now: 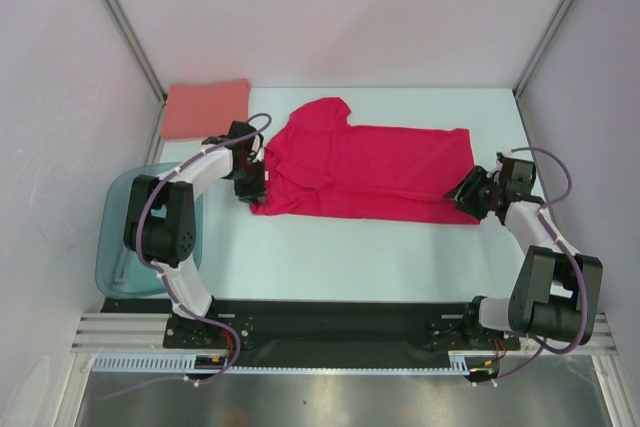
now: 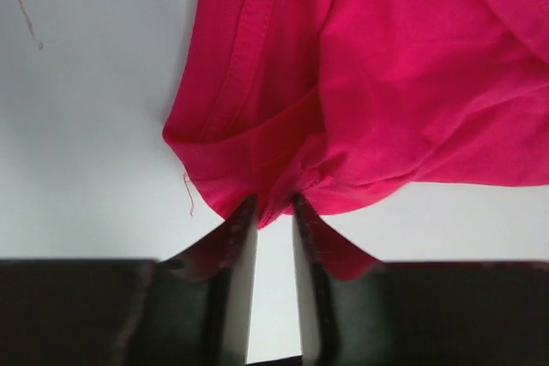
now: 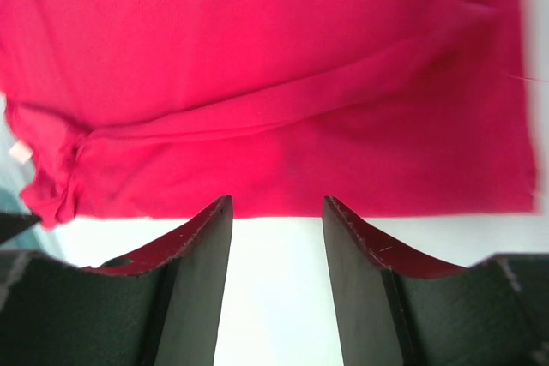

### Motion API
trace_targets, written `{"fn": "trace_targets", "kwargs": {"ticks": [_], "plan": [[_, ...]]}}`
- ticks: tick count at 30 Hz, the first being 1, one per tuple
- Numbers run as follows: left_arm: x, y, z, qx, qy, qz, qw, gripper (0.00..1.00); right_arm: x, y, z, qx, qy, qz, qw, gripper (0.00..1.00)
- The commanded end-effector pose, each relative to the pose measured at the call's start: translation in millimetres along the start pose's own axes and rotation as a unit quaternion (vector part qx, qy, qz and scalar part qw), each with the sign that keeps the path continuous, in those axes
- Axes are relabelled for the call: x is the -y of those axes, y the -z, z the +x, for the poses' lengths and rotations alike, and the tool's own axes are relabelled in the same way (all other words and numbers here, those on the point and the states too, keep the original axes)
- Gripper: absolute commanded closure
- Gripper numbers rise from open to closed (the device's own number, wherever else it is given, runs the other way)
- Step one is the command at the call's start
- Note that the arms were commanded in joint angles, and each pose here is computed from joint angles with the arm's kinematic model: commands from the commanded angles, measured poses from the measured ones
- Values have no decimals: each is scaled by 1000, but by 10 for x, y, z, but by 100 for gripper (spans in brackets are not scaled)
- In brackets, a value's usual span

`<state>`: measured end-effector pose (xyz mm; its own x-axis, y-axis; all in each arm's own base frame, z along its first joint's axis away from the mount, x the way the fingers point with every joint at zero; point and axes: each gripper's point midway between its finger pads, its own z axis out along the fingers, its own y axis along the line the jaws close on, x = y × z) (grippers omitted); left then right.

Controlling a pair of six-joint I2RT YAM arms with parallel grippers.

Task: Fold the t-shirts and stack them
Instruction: Fold the tshirt

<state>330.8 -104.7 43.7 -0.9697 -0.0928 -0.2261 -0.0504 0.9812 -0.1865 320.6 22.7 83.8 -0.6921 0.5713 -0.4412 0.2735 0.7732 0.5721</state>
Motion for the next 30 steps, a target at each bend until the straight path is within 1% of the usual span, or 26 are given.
{"fn": "trace_targets", "kwargs": {"ticks": [1, 2, 3, 4, 6, 8, 9, 11, 12, 14, 15, 16, 18, 21, 22, 23, 28, 30], "plan": [[-67, -67, -98, 7, -3, -19, 1000, 74, 258, 91, -41, 12, -20, 39, 999, 50], [-122, -78, -138, 13, 0, -36, 999, 78, 324, 97, -44, 15, -24, 53, 998, 50], [-137, -74, -184, 18, 1, -43, 999, 84, 430, 113, -59, 21, -31, 81, 996, 51], [-176, -97, -180, 12, 7, -56, 998, 88, 493, 126, -65, 24, -37, 96, 994, 51], [-309, -82, -277, 27, 10, -99, 995, 95, 624, 156, -88, 33, -51, 128, 990, 51], [-339, -80, -323, 33, 13, -108, 993, 96, 723, 189, -94, 41, -59, 156, 985, 51], [-349, -72, -339, 36, 14, -112, 993, 95, 746, 197, -84, 41, -62, 163, 984, 51], [-331, -29, -371, 44, 15, -109, 993, 88, 808, 236, -85, 49, -66, 178, 981, 49], [-327, 6, -388, 50, 15, -109, 993, 74, 829, 247, -48, 46, -69, 180, 980, 48], [-339, 108, -416, 66, 12, -112, 991, 64, 865, 277, -38, 48, -76, 183, 979, 45], [-349, 147, -422, 71, 10, -115, 991, 50, 873, 309, -45, 52, -83, 177, 979, 45], [-359, 182, -412, 74, 7, -116, 990, 45, 882, 311, -15, 48, -82, 174, 980, 45], [-349, 266, -366, 80, 7, -110, 991, 38, 854, 331, -32, 52, -79, 166, 982, 43], [-270, 291, -264, 75, 13, -82, 994, 35, 835, 322, -20, 49, -83, 157, 983, 43], [-224, 313, -271, 82, 13, -69, 994, 35, 847, 303, 8, 44, -88, 156, 983, 43], [-175, 297, -233, 74, 13, -53, 996, 35, 845, 290, 13, 42, -91, 154, 983, 43], [-71, 145, -138, 44, 13, -21, 999, 40, 900, 231, 62, 35, -101, 152, 983, 43], [-77, 107, -88, 36, 16, -21, 999, 42, 917, 235, 69, 36, -103, 153, 982, 43]]}}
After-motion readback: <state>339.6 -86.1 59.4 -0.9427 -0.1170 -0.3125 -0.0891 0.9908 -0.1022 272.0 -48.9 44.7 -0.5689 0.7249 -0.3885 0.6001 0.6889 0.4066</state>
